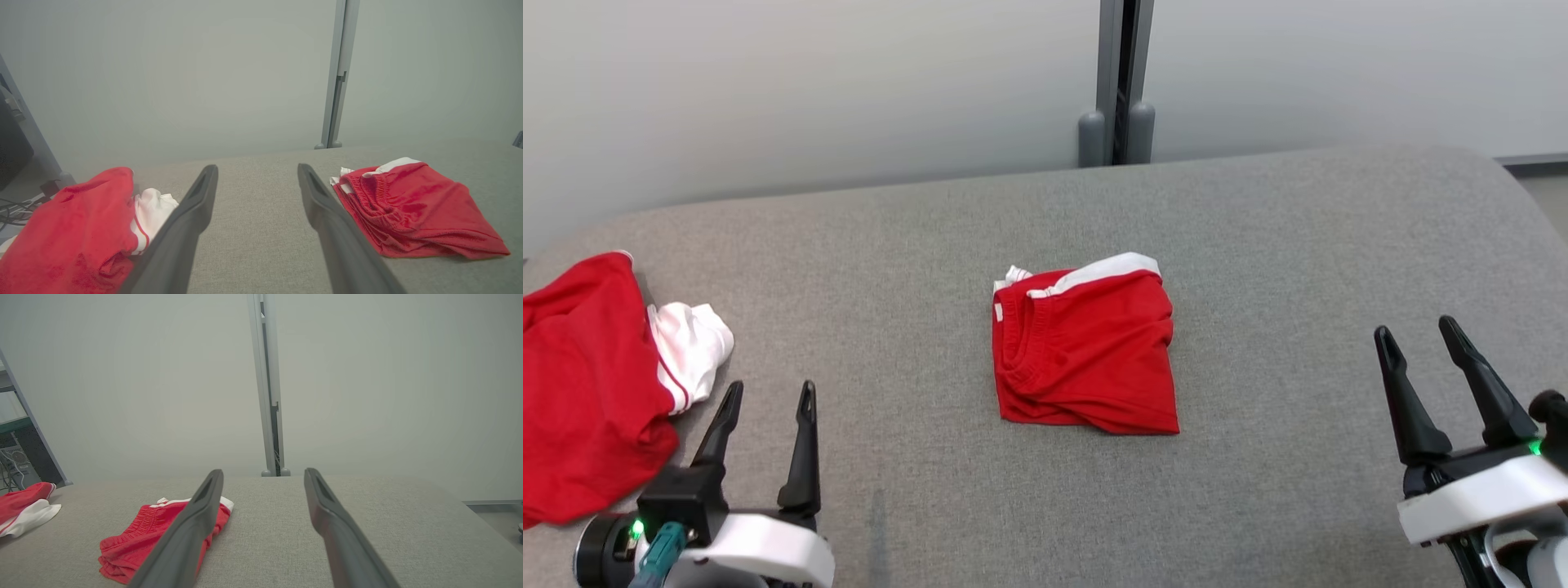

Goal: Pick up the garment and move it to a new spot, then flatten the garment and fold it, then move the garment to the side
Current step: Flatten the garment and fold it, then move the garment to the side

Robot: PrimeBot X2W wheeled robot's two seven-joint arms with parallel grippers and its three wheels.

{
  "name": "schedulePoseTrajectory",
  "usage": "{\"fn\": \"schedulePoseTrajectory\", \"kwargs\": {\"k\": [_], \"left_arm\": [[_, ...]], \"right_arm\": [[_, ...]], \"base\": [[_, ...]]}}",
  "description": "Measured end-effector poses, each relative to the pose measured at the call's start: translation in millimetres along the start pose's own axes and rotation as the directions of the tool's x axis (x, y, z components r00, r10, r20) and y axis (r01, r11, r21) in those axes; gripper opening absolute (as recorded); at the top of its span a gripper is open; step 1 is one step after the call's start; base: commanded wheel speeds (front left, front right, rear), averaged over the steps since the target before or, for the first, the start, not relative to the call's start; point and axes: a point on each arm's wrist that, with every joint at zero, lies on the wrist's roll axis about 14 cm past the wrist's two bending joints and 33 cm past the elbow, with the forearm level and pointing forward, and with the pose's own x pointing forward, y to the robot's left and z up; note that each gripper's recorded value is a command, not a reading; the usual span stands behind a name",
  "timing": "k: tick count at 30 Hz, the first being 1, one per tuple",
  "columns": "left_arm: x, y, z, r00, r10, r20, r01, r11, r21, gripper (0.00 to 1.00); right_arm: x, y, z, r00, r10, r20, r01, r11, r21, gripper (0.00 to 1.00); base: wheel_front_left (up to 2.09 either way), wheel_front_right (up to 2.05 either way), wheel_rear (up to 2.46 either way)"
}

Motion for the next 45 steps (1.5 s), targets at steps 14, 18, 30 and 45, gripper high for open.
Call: {"fn": "schedulePoseTrajectory", "kwargs": {"k": [14,18,30,45], "left_arm": [[-46.1,21.1,11.2,0.998,0.07,0.006,-0.069,0.998,-0.013,1.0],[-48.6,23.3,14.4,0.997,0.075,0.012,-0.075,0.997,-0.021,1.0],[-48.8,25.0,20.4,0.996,0.084,0.03,-0.083,0.996,-0.034,1.0],[-48.6,25.6,18.9,0.996,0.086,0.021,-0.085,0.996,-0.034,1.0]], "right_arm": [[-42.1,-1.6,17.5,0.999,-0.048,-0.003,0.048,0.999,-0.006,1.0],[-43.9,1.9,18.9,0.999,-0.044,-0.007,0.044,0.999,-0.007,1.0],[-46.3,2.3,17.4,0.998,-0.055,-0.021,0.055,0.999,0.0,1.0],[-45.3,1.1,13.2,0.997,-0.061,-0.036,0.061,0.998,0.007,1.0]], "base": [[0.0,0.0,0.0],[0.0,0.0,0.0],[0.0,0.0,0.0],[0.0,0.0,0.0]]}}
